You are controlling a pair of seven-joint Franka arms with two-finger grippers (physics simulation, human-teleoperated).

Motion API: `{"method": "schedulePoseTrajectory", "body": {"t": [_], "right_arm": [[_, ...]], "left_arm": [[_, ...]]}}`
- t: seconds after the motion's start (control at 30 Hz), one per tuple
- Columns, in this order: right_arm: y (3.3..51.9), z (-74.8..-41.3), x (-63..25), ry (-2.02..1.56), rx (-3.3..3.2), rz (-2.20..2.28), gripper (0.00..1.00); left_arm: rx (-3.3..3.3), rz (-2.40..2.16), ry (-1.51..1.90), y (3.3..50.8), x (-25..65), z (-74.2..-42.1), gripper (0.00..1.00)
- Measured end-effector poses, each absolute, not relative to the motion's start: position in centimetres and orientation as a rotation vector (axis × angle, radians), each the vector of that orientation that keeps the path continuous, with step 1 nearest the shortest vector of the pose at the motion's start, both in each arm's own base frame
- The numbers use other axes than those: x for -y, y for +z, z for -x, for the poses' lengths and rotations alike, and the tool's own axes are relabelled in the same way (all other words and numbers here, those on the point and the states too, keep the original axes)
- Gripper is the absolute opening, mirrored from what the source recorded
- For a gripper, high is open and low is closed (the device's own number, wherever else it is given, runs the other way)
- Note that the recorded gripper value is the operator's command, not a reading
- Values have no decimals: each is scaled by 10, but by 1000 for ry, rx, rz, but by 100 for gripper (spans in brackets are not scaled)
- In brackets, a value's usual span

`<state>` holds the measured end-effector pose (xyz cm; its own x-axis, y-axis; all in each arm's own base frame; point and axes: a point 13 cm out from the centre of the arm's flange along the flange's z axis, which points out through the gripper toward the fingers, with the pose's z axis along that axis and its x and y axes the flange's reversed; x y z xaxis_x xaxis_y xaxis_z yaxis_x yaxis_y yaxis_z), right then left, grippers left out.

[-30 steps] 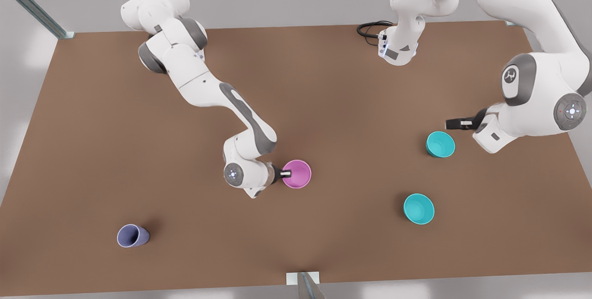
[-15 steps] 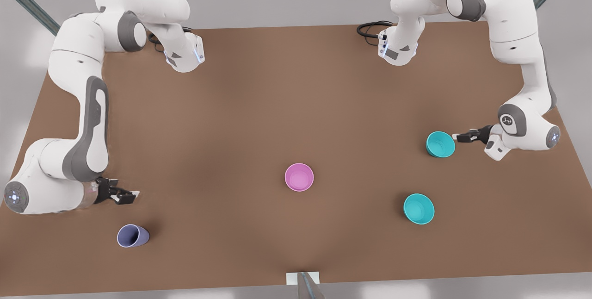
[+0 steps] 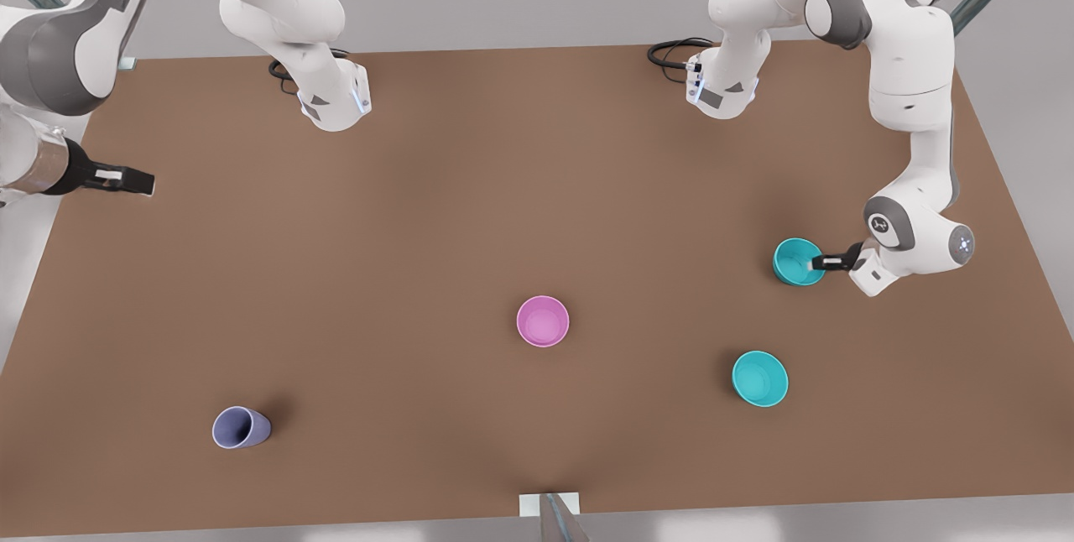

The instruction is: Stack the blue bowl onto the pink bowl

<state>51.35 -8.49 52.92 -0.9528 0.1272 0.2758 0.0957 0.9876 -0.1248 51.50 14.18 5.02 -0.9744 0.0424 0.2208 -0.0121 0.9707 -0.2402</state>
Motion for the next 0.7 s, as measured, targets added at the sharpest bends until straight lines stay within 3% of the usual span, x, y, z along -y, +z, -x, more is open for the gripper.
{"method": "schedulePoseTrajectory", "body": {"t": [0.07,0.23,0.37,0.47,0.53,0.6,0.7], "right_arm": [[530,-513,86,160,2863,120,100],[530,-517,86,157,2891,28,100],[531,-520,87,155,2902,-28,100],[530,-521,88,151,2902,-61,100],[529,-522,88,148,2901,-79,100],[528,-521,88,145,2897,-97,100],[529,-516,87,142,2893,-121,100]], "left_arm": [[2897,50,360,51,-141,-516,23],[2897,129,387,67,-133,-523,21],[2951,432,382,156,-19,-605,21],[2904,728,412,202,159,-651,21],[2839,827,462,194,270,-649,21],[2784,822,476,169,341,-628,21],[2781,703,447,143,387,-608,21]]}}
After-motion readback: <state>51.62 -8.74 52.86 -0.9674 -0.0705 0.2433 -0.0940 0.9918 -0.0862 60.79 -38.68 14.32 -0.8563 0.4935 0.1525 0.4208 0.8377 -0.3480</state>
